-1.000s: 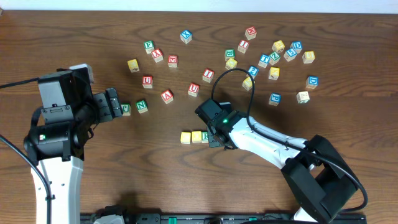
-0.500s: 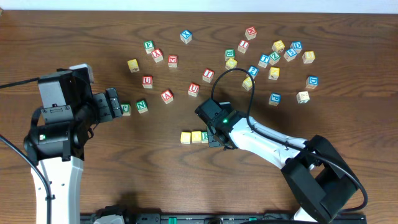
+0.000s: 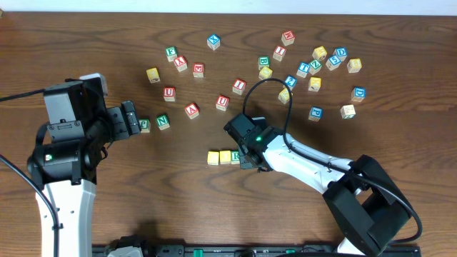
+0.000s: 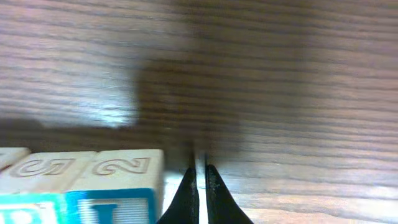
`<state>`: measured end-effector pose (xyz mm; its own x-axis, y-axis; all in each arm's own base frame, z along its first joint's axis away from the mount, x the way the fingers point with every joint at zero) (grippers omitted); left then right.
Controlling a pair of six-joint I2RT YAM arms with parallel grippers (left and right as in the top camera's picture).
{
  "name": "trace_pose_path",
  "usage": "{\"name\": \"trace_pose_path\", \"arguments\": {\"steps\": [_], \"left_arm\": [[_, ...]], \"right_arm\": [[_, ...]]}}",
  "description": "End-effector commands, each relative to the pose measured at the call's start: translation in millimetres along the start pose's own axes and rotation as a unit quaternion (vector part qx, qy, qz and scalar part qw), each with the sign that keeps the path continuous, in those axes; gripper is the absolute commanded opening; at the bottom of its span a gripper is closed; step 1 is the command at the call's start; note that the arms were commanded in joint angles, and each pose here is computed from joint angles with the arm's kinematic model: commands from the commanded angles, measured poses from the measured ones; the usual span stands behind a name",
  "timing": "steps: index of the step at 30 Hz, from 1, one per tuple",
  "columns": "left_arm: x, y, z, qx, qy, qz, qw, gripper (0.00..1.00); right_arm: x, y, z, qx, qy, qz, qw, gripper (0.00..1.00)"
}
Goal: Spell out CORL
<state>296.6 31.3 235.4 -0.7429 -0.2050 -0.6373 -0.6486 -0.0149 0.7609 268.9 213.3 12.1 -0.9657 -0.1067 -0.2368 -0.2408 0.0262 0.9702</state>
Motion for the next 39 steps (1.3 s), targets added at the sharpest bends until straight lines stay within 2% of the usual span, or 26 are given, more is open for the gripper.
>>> {"name": "trace_pose_path", "arguments": {"steps": [1,13,18,27,30,39], "left_arm": [[-6.5,6.1,-1.9,0.006,-0.003,-0.011,1.000,0.92],[-6.5,6.1,-1.9,0.006,-0.003,-0.011,1.000,0.92],[-6.5,6.1,-1.9,0.006,-0.003,-0.011,1.000,0.92],[-6.5,6.1,-1.9,0.006,-0.003,-0.011,1.000,0.92],[-7.5,6.2,-2.1,0.006,-0.003,-0.013,1.000,0.92],[-12.2,6.3,-2.3,0.006,-0.004,-0.023,1.000,0.92]], "right_arm": [[-3.5,-2.0,-16.9,0.050,0.006,-0.017,0.999,0.01],[-9.2,-1.1,-52.9,0.078,-0.035,0.016,0.996,0.01],[-25.6,10.2,-63.4,0.081,-0.051,0.019,0.995,0.01],[-100.7,74.0,-55.8,0.044,-0.039,-0.045,0.997,0.01],[-129.6,115.7,-63.0,0.013,-0.044,-0.088,0.995,0.01],[-146.2,188.3,-133.1,-0.011,-0.079,-0.165,0.983,0.01]]}}
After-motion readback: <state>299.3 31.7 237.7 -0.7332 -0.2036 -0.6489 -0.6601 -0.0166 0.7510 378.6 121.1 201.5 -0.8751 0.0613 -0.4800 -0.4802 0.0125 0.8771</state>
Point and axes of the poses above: each gripper's point midway between its finger pads, its own y axis back along the fingers, its own z axis along the line the jaws close on, x = y × z, the point moved 1 cm from there along y, back along the fingers
